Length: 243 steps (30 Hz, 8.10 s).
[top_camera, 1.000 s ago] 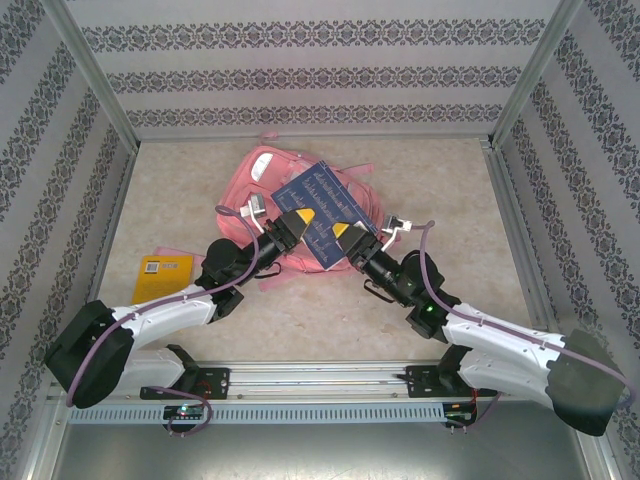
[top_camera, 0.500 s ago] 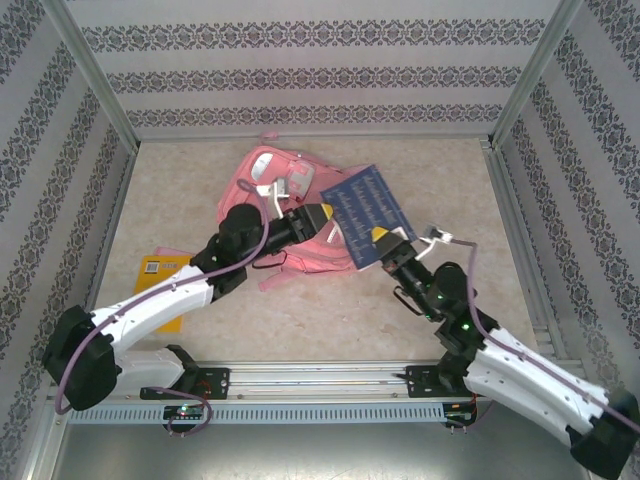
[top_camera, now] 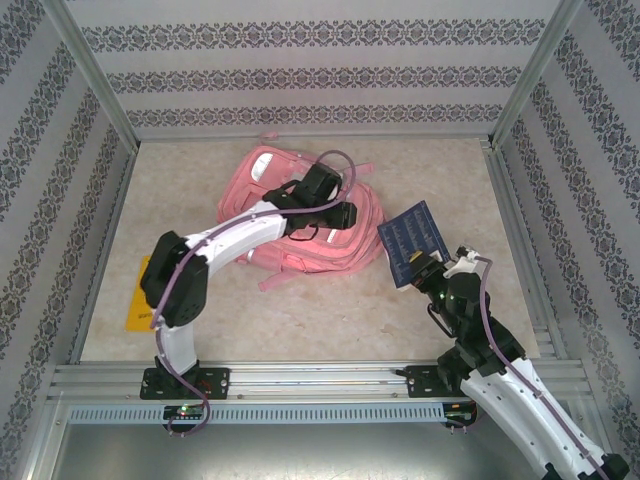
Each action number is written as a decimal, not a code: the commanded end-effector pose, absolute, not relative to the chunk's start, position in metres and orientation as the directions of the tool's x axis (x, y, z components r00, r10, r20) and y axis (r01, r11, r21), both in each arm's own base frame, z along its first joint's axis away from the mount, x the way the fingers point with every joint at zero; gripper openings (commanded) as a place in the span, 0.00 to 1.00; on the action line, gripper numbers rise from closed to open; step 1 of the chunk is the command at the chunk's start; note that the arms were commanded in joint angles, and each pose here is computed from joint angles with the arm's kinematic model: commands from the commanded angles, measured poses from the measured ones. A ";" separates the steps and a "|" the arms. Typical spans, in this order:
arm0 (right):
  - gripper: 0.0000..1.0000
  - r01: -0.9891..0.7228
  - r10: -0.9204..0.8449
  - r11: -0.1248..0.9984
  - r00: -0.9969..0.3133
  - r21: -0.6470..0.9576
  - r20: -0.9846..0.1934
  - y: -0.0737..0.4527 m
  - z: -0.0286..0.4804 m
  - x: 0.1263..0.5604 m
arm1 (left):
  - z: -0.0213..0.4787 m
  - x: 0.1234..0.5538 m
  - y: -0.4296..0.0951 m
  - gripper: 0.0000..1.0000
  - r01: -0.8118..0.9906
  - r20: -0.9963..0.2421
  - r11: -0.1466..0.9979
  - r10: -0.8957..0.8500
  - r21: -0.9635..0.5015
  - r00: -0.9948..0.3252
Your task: Pack the student bag
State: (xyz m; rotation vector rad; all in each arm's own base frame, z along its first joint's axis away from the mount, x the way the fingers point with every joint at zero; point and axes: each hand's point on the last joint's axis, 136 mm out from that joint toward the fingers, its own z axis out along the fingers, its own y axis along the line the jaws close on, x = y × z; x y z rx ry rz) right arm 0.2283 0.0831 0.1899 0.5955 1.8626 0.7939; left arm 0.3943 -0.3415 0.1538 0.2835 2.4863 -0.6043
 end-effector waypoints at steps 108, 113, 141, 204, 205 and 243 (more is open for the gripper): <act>0.00 -0.042 0.620 0.138 -0.775 0.990 -0.120 0.192 0.218 0.207 | 0.346 0.278 -0.288 0.00 0.653 -0.799 0.753 0.340 -0.086 -0.497; 0.00 -0.044 0.618 0.071 -0.783 0.997 -0.078 0.207 0.238 0.212 | 0.345 0.278 -0.290 0.00 0.660 -0.799 0.746 0.343 -0.088 -0.494; 0.00 0.052 0.667 0.219 -0.737 0.974 -0.111 0.280 0.202 0.299 | 0.393 0.278 -0.285 0.00 0.662 -0.860 0.747 0.293 -0.067 -0.418; 0.74 0.061 0.704 0.581 -0.539 0.812 -0.463 0.175 0.172 0.244 | 0.296 0.292 -0.318 0.01 0.637 -0.727 0.699 0.247 -0.325 -0.641; 0.74 0.092 0.707 0.606 -0.517 0.790 -0.482 0.158 0.171 0.237 | 0.291 0.292 -0.321 0.01 0.633 -0.719 0.694 0.240 -0.344 -0.653; 0.68 -0.038 0.532 0.800 -0.416 0.599 -0.738 0.099 0.207 0.206 | 0.206 0.291 -0.407 0.59 0.568 -0.549 0.657 0.270 -0.495 -0.791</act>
